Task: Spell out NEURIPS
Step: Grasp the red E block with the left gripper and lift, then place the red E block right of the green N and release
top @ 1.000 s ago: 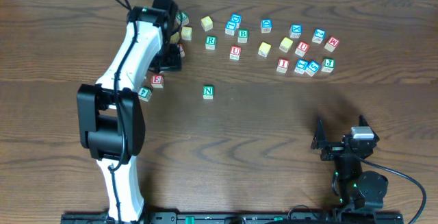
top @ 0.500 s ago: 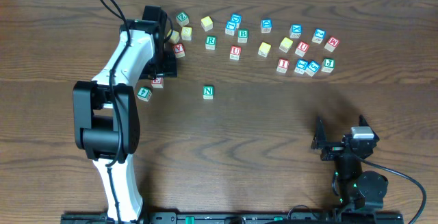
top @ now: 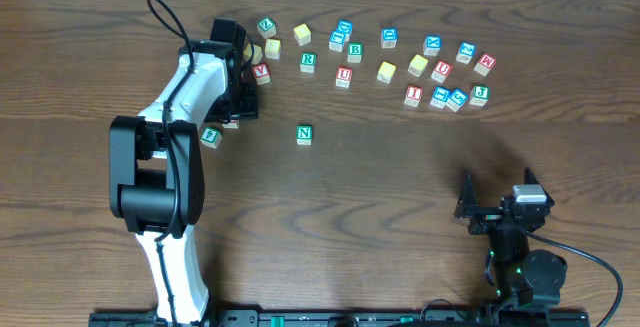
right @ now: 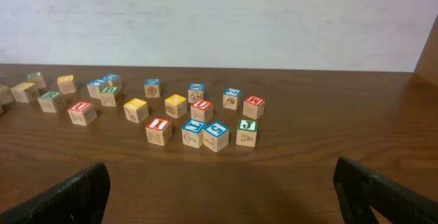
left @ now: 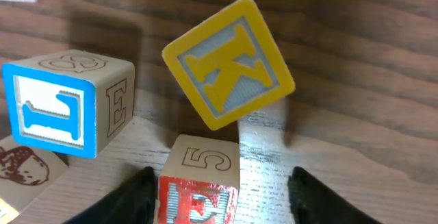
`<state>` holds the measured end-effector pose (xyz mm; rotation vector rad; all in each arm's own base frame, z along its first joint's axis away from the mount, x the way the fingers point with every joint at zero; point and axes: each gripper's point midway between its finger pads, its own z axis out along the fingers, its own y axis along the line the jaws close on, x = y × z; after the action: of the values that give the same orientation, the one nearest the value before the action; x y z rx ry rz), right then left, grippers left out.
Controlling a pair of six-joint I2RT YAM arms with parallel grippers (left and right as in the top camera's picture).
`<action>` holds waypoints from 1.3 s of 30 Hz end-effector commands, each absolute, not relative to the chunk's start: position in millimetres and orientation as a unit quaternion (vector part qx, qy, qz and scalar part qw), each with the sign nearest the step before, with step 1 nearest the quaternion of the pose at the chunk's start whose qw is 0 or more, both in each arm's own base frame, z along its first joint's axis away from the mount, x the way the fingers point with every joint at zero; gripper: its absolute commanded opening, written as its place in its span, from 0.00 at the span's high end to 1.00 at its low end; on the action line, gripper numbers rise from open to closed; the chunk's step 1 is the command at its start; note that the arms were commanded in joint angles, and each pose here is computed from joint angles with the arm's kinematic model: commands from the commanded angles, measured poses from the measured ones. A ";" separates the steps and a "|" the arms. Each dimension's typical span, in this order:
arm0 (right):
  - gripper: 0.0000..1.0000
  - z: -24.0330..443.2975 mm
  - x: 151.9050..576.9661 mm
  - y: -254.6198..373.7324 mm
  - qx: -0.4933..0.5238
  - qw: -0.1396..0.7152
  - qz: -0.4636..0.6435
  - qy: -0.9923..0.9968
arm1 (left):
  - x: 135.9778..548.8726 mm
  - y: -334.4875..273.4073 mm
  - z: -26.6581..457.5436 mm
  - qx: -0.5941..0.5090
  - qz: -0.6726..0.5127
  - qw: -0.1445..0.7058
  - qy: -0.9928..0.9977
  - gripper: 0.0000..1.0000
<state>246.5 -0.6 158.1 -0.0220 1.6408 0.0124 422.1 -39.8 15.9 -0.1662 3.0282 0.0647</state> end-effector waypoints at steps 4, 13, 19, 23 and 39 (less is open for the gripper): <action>0.01 157.9 246.2 -1.2 -0.006 0.682 0.009 0.731 | 419.2 -36.6 14.3 -0.059 0.025 0.050 0.997 0.49; 0.01 157.9 246.2 -1.2 -0.006 0.682 0.009 0.731 | 418.0 -36.6 14.3 -0.059 0.025 0.048 0.997 0.67; 0.01 157.9 246.2 -1.2 -0.006 0.682 0.009 0.731 | 415.0 -36.3 15.1 -0.065 0.026 0.042 0.997 0.72; 0.01 157.9 246.2 -1.2 -0.006 0.682 0.009 0.731 | 416.9 -37.0 18.9 -0.066 0.025 0.043 0.997 0.73; 0.01 157.9 246.2 -1.2 -0.006 0.682 0.009 0.731 | 420.2 -109.9 97.9 -0.015 -0.019 0.130 0.991 0.72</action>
<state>246.5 -0.6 158.0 -0.0220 1.6412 0.0125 416.2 -82.1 60.8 -0.0641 2.9706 0.0145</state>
